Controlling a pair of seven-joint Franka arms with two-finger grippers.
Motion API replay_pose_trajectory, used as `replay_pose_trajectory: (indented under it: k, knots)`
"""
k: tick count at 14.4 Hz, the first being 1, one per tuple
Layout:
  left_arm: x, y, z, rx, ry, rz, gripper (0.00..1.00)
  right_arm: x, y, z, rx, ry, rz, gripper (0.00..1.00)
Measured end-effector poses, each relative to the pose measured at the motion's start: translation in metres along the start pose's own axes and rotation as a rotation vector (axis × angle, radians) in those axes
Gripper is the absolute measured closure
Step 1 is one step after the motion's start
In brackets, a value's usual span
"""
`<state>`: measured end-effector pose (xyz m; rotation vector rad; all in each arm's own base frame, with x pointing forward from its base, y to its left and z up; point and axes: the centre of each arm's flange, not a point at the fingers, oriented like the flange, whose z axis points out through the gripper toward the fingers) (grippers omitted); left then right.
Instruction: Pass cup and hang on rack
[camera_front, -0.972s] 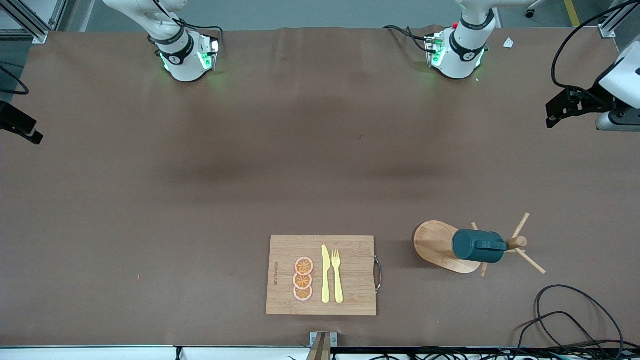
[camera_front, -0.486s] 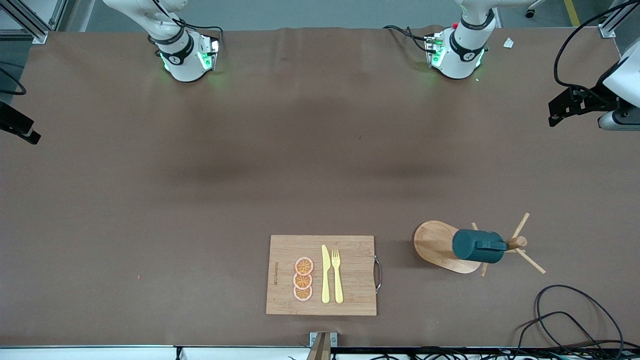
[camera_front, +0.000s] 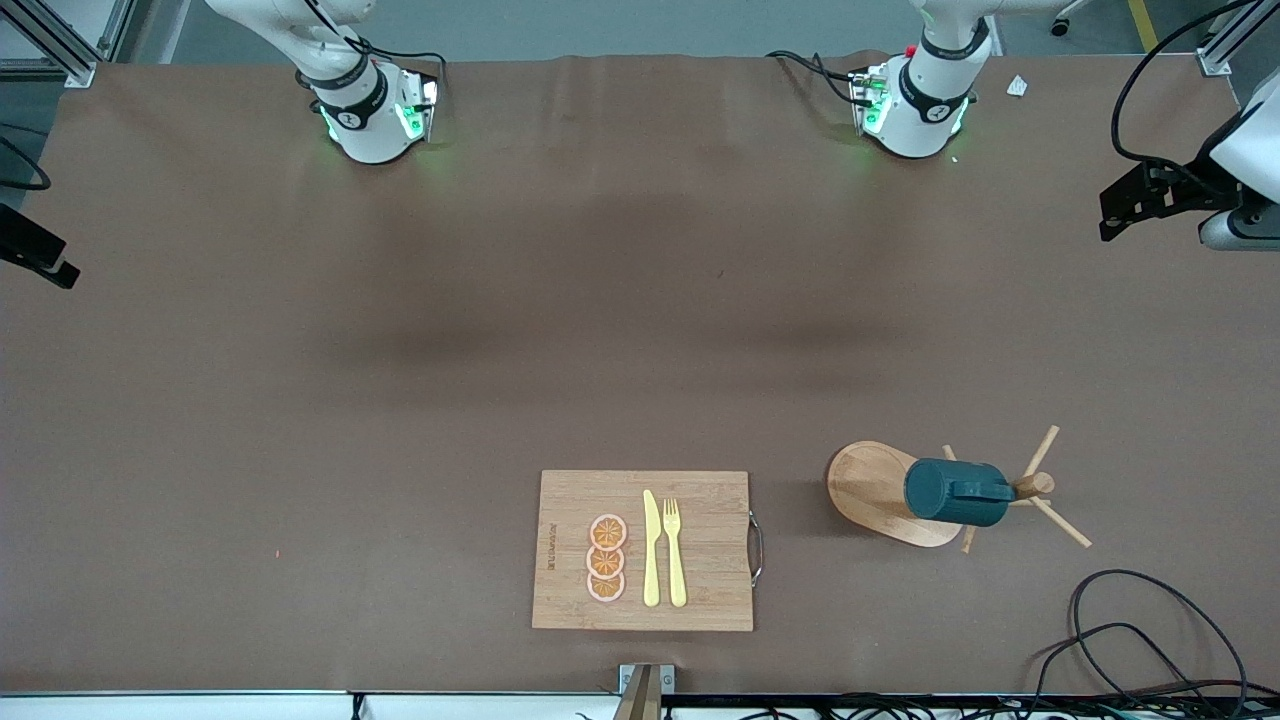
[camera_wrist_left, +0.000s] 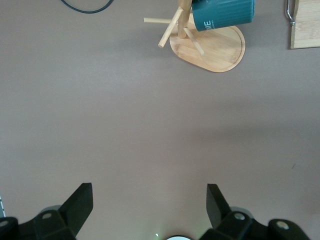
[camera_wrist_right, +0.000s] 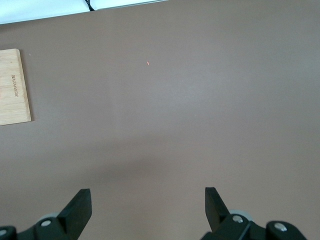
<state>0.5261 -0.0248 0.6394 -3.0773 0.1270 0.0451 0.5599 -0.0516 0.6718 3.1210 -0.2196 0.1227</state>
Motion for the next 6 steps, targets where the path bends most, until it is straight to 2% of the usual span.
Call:
replay_pose_trajectory:
  k: [6]
  knots:
    - [-0.0002,0.0075,-0.0004,-0.018,-0.002,0.019,0.0,-0.0001,0.0,0.0,0.0,-0.001,0.0,0.0]
